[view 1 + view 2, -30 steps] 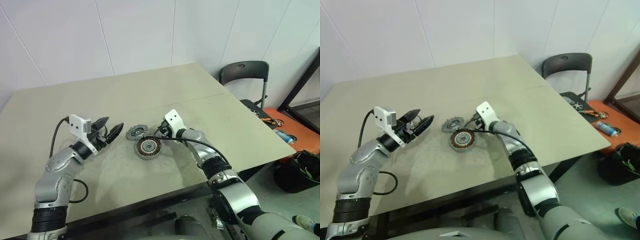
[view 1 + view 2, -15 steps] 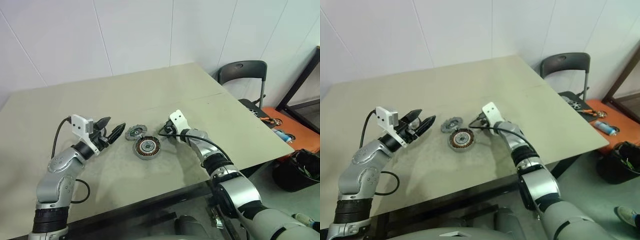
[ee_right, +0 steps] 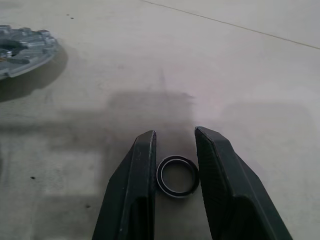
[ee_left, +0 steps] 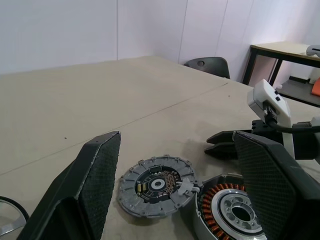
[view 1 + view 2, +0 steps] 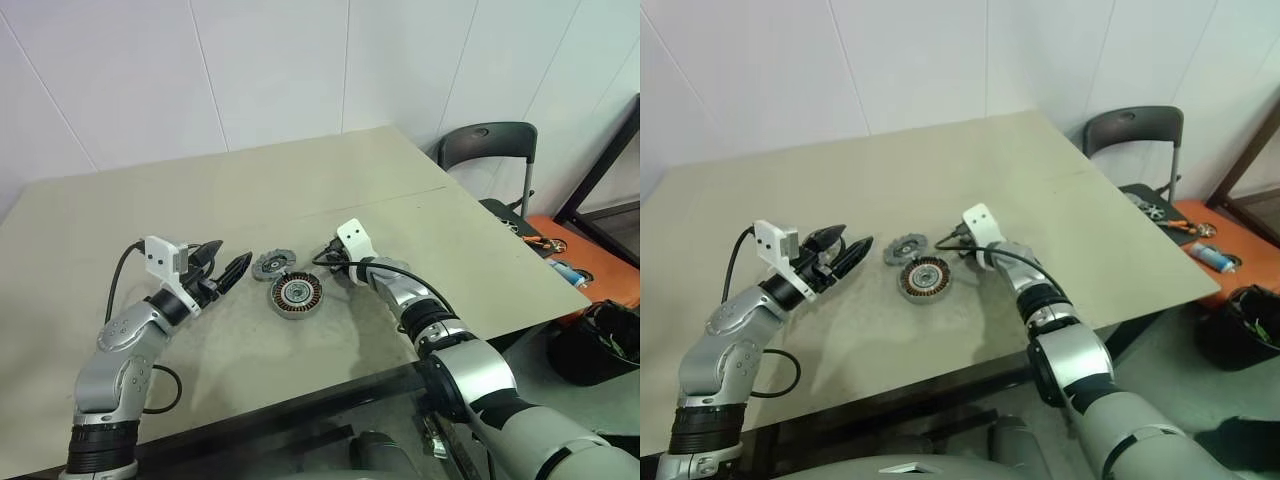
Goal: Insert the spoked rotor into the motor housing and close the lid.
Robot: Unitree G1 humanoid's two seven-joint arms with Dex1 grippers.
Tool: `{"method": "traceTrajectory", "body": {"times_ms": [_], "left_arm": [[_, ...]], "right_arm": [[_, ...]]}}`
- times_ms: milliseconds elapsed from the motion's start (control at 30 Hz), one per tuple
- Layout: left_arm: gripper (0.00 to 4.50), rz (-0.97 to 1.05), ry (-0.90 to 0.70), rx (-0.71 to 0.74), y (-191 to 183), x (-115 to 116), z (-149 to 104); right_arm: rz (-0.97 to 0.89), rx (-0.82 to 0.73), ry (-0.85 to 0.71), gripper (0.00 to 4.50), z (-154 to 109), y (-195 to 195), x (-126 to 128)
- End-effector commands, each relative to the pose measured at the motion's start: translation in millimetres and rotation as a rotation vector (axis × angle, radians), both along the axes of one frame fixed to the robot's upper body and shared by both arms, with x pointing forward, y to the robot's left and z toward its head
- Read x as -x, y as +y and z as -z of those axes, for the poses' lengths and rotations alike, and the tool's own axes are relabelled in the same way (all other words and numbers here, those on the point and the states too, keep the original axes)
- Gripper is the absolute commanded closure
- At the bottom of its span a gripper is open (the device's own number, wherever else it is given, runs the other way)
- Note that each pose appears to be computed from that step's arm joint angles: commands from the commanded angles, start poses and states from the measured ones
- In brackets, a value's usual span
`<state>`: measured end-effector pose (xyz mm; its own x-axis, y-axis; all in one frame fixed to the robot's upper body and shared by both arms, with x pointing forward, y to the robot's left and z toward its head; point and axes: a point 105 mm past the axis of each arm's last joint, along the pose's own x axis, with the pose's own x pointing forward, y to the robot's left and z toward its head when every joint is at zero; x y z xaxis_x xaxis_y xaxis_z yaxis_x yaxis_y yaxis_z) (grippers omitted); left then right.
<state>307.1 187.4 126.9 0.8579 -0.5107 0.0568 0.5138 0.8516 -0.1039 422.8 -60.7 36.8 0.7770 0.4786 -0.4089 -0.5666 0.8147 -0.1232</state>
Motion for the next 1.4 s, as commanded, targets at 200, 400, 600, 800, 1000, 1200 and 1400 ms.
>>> {"method": "traceTrajectory", "body": {"times_ms": [200,400,600,800,1000,1200,1400], "left_arm": [[0.68,0.002,-0.059,-0.004,-3,0,-13],[0.68,0.004,-0.060,-0.005,-4,-1,-13],[0.68,0.002,-0.059,-0.005,-3,-1,-12],[0.68,0.004,-0.058,-0.003,-4,0,-12],[0.68,0.004,-0.059,-0.004,-4,-1,-12],[0.68,0.004,-0.062,-0.006,-5,-2,-12],[0.68,0.001,-0.064,-0.007,-5,-1,-12]], "right_arm": [[-0.056,-0.042,-0.068,1.59,-24,14,-5],[-0.081,-0.037,-0.068,0.95,-24,17,-4],[-0.020,-0.037,-0.029,0.95,-15,4,-5],[0.114,-0.124,0.128,0.95,2,-18,-4],[0.033,-0.072,0.111,0.95,5,-5,2],[-0.029,-0.050,0.070,0.95,0,9,5],[-0.009,-0.074,0.125,0.95,8,7,8]]}}
